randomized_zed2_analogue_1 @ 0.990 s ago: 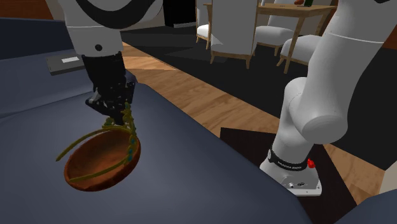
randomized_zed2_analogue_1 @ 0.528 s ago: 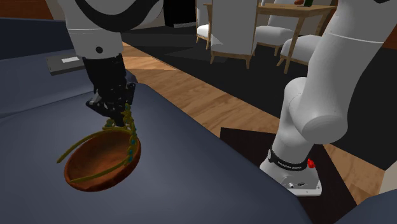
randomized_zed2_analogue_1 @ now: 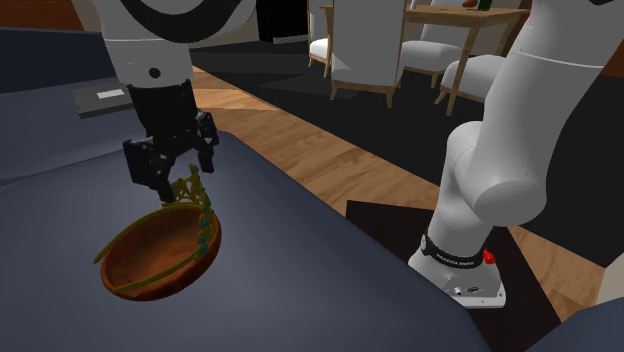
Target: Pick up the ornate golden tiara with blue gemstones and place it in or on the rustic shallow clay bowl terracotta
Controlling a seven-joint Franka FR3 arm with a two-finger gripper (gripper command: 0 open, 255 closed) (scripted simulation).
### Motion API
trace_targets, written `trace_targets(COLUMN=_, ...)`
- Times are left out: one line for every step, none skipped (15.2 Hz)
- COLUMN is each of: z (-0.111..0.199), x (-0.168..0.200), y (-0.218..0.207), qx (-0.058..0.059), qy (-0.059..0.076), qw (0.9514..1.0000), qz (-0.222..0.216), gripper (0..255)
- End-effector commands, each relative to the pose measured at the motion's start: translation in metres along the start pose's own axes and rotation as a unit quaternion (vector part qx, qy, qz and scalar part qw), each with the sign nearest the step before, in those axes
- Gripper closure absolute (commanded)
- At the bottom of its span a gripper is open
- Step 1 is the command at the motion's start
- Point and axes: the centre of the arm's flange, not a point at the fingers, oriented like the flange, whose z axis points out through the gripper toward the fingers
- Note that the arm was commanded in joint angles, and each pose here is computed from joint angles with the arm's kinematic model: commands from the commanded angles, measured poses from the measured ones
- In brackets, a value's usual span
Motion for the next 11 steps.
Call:
trace_targets(z=-0.020, x=0.001, y=0.000, qx=0.000, qy=0.000, qw=1.0000, qz=0.000, gripper=0)
trace_targets(z=-0.033, x=0.001, y=0.000, qx=0.000, qy=0.000, qw=1.0000, qz=0.000, gripper=0)
trace_targets(z=-0.044, x=0.001, y=0.000, qx=0.000, qy=0.000, qw=1.0000, qz=0.000, gripper=0)
trace_targets(z=-0.044, x=0.001, y=0.000, qx=0.000, qy=0.000, qw=1.0000, qz=0.000, gripper=0)
trace_targets(z=-0.044, x=0.001, y=0.000, qx=0.000, qy=0.000, qw=1.0000, qz=0.000, gripper=0)
trace_targets(z=-0.044, x=0.001, y=0.000, qx=0.000, qy=0.000, qw=1.0000, qz=0.000, gripper=0)
trace_targets(z=-0.044, x=0.001, y=0.000, qx=0.000, qy=0.000, qw=1.0000, qz=0.000, gripper=0)
trace_targets(z=-0.044, x=0.001, y=0.000, qx=0.000, qy=0.000, qw=1.0000, qz=0.000, gripper=0)
trace_targets(z=-0.044, x=0.001, y=0.000, qx=0.000, qy=0.000, qw=1.0000, qz=0.000, gripper=0)
trace_targets(z=-0.044, x=0.001, y=0.000, qx=0.000, qy=0.000, qw=1.0000, qz=0.000, gripper=0)
trace_targets(z=-0.044, x=0.001, y=0.000, qx=0.000, qy=0.000, qw=1.0000, qz=0.000, gripper=0)
